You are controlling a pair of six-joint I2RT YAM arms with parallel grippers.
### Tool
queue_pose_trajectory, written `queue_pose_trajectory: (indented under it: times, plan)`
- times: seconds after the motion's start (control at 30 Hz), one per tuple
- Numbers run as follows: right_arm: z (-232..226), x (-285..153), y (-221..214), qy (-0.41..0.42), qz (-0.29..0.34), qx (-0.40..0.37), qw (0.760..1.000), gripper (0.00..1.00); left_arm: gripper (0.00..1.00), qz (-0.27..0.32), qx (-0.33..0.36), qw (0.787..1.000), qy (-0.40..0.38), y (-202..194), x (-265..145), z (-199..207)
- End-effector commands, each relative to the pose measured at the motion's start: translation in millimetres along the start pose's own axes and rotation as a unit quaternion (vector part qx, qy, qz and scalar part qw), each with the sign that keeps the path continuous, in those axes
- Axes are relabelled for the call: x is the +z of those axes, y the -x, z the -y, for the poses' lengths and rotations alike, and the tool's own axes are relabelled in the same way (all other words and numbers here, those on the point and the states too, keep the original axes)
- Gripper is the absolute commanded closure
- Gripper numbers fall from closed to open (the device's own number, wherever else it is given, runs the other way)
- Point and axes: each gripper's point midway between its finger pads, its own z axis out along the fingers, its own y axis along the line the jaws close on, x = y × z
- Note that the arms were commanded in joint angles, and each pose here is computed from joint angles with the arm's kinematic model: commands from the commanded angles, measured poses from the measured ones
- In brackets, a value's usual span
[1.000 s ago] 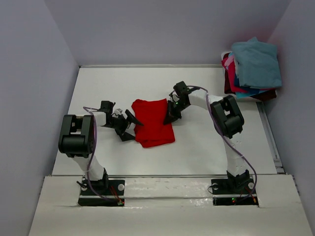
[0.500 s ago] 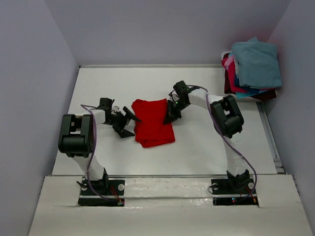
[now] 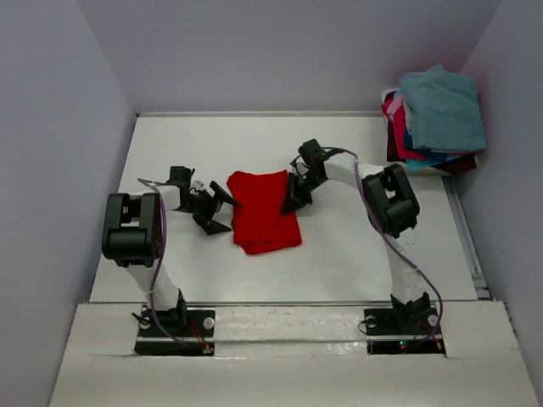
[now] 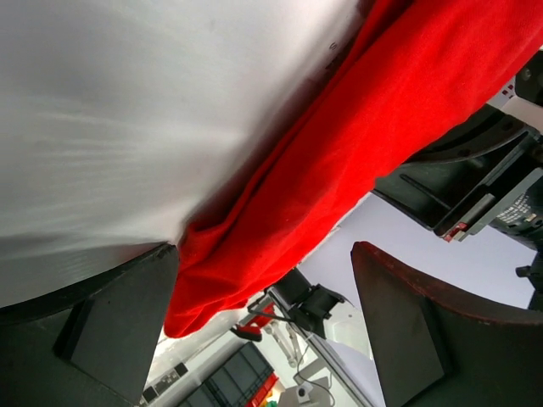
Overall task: Fold and stack the t-shirts
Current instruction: Fold the tshirt
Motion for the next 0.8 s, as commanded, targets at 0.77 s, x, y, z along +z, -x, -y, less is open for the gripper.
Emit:
queue_pose_trajectory:
  times: [0.77]
  plan:
    - [-13,-3,8,0.028,-0.003,-0.019,0.999,0.93,0.01,-0.005,0.157,0.982,0.106,30,15,-43]
